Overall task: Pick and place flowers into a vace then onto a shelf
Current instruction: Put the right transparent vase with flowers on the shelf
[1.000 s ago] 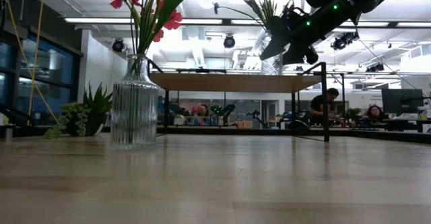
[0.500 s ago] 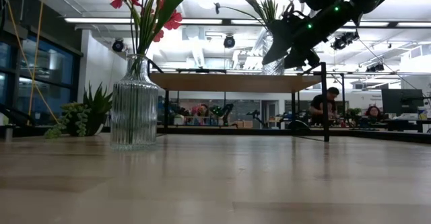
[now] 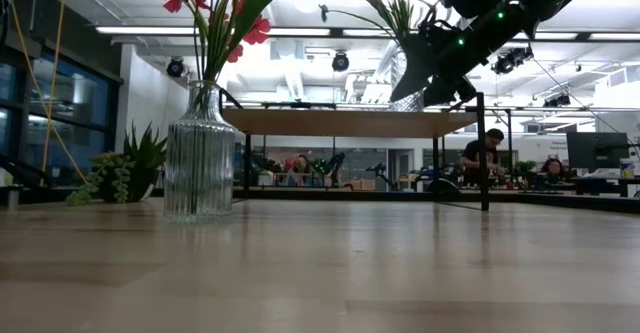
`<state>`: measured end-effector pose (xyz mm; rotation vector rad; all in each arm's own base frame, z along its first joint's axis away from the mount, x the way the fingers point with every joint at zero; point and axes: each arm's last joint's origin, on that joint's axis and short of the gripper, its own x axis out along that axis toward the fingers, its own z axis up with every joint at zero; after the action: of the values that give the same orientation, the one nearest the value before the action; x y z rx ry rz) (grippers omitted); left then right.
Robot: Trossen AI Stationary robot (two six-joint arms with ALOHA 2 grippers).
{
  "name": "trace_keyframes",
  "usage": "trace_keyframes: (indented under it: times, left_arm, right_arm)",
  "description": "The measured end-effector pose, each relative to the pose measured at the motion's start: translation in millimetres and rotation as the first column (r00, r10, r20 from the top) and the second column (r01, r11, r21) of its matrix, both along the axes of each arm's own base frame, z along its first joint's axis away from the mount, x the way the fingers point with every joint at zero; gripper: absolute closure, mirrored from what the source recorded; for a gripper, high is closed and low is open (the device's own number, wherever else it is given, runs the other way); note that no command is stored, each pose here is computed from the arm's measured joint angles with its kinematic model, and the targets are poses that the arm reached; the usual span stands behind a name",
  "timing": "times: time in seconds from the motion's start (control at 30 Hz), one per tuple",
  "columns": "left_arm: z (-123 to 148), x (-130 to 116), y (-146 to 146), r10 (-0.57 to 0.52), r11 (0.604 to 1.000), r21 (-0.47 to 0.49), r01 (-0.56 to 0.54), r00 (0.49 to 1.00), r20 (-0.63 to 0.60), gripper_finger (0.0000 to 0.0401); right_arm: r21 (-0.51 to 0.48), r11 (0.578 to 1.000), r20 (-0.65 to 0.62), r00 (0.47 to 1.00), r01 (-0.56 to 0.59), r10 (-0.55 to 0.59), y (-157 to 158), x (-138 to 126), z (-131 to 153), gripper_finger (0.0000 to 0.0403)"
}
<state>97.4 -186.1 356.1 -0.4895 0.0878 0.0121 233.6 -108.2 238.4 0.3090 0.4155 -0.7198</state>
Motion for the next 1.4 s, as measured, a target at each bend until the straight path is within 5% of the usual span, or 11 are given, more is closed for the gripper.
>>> trace_keyframes:
  times: [1.03,1.4]
  left_arm:
    - [0.0,0.0,-0.1,0.000,1.000,0.000,0.000,1.000,0.000,0.0288]
    - [-0.1,0.0,-0.1,0.000,1.000,0.000,0.000,1.000,0.000,0.0288]
  right_arm:
    - [0.011,1.000,-0.005,1.000,-0.030,0.030,0.8,-0.1,-0.2,0.0130]
    - [0.001,0.999,-0.020,0.999,-0.039,0.039,1.0,-0.3,-0.6,0.0068]
